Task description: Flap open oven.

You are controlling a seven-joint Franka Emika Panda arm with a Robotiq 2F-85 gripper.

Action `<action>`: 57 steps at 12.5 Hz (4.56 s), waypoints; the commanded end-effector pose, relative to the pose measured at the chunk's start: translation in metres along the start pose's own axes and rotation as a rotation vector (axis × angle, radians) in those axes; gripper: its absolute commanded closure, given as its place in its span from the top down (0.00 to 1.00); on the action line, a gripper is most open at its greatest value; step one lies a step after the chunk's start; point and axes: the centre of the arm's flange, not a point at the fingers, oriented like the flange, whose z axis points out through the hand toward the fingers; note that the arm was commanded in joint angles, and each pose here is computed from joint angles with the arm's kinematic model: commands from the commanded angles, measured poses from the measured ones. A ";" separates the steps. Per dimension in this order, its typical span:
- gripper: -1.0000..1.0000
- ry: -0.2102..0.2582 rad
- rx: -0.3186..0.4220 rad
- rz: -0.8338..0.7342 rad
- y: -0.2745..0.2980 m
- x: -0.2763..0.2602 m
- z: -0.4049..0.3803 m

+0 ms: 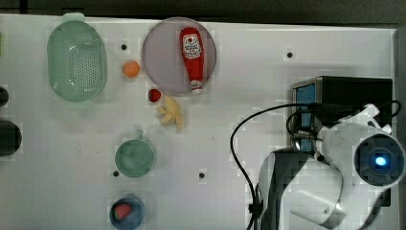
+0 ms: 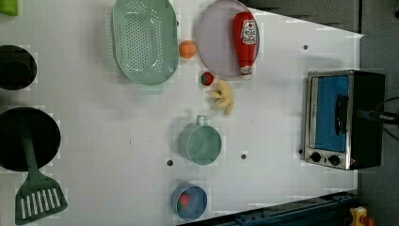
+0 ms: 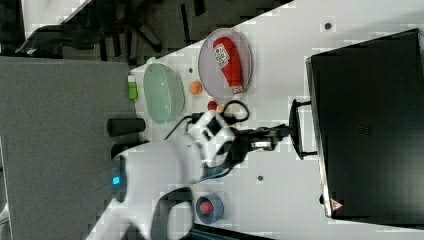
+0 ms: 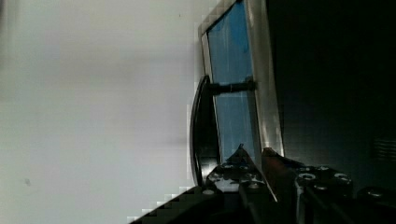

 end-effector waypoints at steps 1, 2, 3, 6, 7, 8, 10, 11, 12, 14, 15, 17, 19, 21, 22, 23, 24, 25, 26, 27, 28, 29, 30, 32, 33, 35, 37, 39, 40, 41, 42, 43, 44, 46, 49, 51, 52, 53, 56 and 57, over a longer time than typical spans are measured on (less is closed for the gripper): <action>0.18 -0.008 -0.014 -0.052 0.002 -0.010 0.034; 0.18 0.006 -0.022 -0.054 0.001 -0.011 0.042; 0.18 0.006 -0.026 -0.058 -0.001 -0.012 0.050; 0.18 -0.015 -0.021 -0.074 -0.012 -0.012 0.061; 0.18 -0.015 -0.020 -0.078 -0.016 -0.011 0.061; 0.18 -0.017 -0.019 -0.087 -0.021 -0.010 0.062; 0.18 -0.025 -0.030 -0.110 -0.034 -0.009 0.064; 0.18 -0.030 -0.044 -0.112 -0.042 -0.008 0.064; 0.18 -0.035 -0.061 -0.106 -0.051 -0.007 0.065; 0.18 -0.047 -0.097 -0.103 -0.074 -0.007 0.068; 0.18 -0.057 -0.113 -0.109 -0.087 -0.008 0.070; 0.18 -0.072 -0.146 -0.118 -0.112 -0.009 0.076; 0.18 -0.088 -0.190 -0.154 -0.133 -0.009 0.085; 0.18 -0.101 -0.229 -0.168 -0.157 -0.012 0.100; 0.18 -0.106 -0.244 -0.153 -0.171 -0.014 0.110; 0.18 -0.110 -0.262 -0.142 -0.185 -0.016 0.120; 0.18 -0.113 -0.287 -0.145 -0.198 -0.018 0.132; 0.18 -0.111 -0.318 -0.152 -0.210 -0.019 0.142; 0.18 -0.113 -0.353 -0.159 -0.221 -0.021 0.153; 0.18 -0.115 -0.388 -0.166 -0.233 -0.023 0.163; 0.18 -0.116 -0.421 -0.164 -0.244 -0.024 0.173; 0.18 -0.119 -0.444 -0.144 -0.253 -0.026 0.183; 0.18 -0.119 -0.451 -0.120 -0.259 -0.027 0.192; 0.18 -0.116 -0.447 -0.120 -0.270 -0.026 0.204; 0.18 -0.109 -0.446 -0.123 -0.273 -0.025 0.202; 0.18 -0.075 -0.433 -0.086 -0.270 -0.010 0.186; 0.18 -0.031 -0.336 0.126 -0.265 0.016 0.142; 0.18 -0.009 -0.194 0.387 -0.252 0.039 0.081; 0.18 0.007 -0.118 0.496 -0.244 0.049 0.047; 0.18 0.012 -0.045 0.592 -0.236 0.056 0.013; 0.18 0.000 0.019 0.676 -0.227 0.060 -0.019; 0.18 -0.029 0.070 0.739 -0.219 0.060 -0.050; 0.18 -0.061 0.105 0.776 -0.213 0.058 -0.082; 0.18 -0.124 0.105 0.794 -0.199 0.050 -0.148; 0.18 -0.187 0.079 0.799 -0.181 0.039 -0.223; 0.18 -0.205 0.070 0.835 -0.175 0.035 -0.246; 0.18 -0.189 0.078 0.836 -0.174 0.036 -0.255; 0.18 -0.186 0.080 0.837 -0.173 0.036 -0.257; 0.18 -0.184 0.081 0.836 -0.174 0.037 -0.255; 0.18 -0.186 0.080 0.836 -0.175 0.037 -0.254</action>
